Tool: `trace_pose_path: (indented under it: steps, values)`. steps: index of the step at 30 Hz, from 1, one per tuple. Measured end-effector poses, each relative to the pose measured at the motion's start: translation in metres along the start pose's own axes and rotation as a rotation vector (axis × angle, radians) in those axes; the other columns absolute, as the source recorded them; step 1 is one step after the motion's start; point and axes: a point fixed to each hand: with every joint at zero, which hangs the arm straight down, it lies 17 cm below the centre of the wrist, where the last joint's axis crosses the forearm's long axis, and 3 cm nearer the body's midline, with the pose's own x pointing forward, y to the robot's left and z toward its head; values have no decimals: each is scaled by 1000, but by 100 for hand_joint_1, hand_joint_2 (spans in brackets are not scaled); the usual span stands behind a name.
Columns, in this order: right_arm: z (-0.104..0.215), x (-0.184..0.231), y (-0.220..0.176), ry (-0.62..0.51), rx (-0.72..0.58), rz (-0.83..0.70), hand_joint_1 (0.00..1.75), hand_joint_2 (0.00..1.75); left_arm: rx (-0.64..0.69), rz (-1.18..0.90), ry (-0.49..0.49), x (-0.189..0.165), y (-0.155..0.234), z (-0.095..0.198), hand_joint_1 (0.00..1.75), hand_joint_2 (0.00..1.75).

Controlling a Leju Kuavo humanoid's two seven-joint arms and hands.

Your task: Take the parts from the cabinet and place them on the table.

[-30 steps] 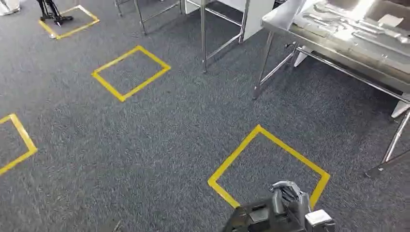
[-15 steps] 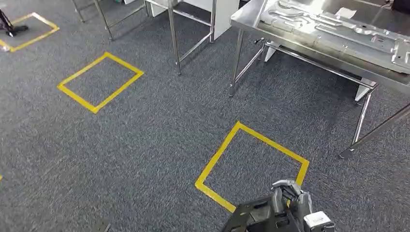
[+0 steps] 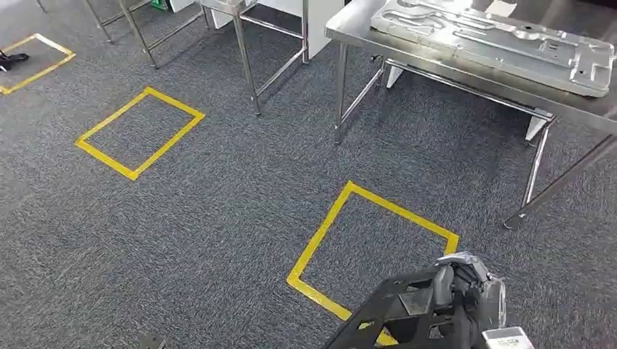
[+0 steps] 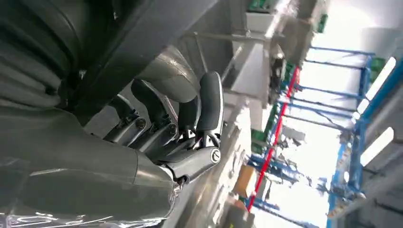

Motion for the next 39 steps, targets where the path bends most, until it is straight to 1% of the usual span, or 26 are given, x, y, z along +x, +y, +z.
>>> trace_pose_path:
  steps: [4, 15, 18, 25, 39]
  values:
    - [-5, 5, -8, -12, -31, 14, 175, 175, -1, 3, 4, -6, 2, 3, 0, 0]
    - [-18, 21, -33, -73, -122, 91, 175, 175, 9, 13, 5, -10, 8, 5, 0, 0]
    - [-18, 21, -36, -72, -133, 109, 175, 175, 8, 12, 8, -13, 8, 6, 0, 0]
    - [-24, 29, -48, -118, -196, 216, 175, 175, 4, 12, 18, -17, 7, 8, 0, 0]
    - [-26, 34, -51, -141, -213, 249, 175, 175, 2, 8, 30, -23, 7, 10, 0, 0]
